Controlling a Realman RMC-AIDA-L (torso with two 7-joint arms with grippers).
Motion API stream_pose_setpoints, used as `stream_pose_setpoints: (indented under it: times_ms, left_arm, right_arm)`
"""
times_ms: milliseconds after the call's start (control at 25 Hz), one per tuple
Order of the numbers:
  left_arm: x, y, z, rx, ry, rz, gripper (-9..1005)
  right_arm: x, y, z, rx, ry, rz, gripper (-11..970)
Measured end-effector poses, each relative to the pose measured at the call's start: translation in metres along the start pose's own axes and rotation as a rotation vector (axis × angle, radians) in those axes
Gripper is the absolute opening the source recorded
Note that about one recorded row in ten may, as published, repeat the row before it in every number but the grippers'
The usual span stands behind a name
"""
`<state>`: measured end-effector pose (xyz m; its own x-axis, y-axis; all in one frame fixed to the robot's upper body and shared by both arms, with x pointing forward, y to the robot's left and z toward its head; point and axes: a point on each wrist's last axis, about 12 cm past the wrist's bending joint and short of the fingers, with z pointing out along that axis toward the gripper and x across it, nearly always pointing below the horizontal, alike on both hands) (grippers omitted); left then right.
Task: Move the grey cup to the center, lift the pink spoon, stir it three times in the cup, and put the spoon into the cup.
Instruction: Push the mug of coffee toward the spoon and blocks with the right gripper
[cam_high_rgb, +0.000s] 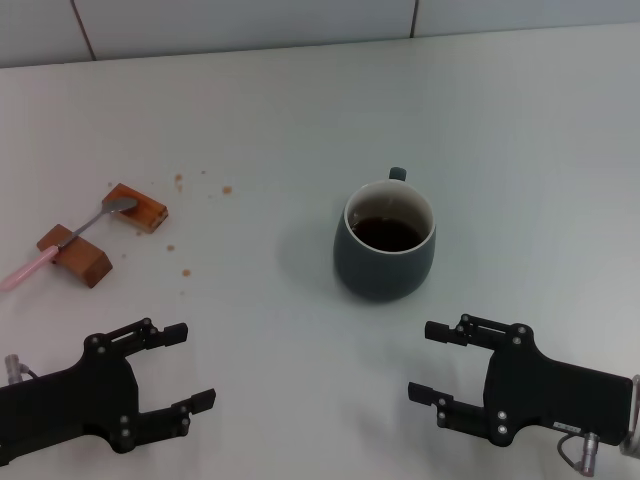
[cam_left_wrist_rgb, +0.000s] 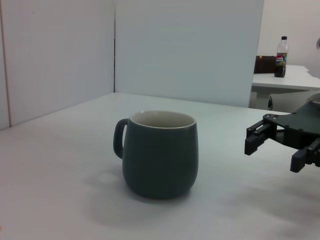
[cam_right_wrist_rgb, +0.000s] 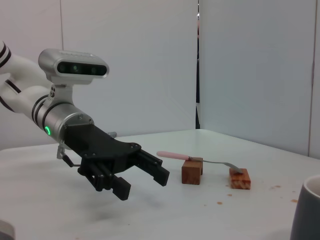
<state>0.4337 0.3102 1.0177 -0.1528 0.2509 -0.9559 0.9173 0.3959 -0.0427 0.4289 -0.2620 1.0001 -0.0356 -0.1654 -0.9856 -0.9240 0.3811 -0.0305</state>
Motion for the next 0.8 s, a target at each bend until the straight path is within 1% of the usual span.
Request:
stream_pose_setpoints:
  times_ms: [800]
  left_arm:
    - [-0.0002, 0.0, -0.0001, 0.001, -0.001, 0.001, 795]
  right_arm:
    - [0.0009, 0.002, -0.0005, 0.003, -0.001, 0.0, 594]
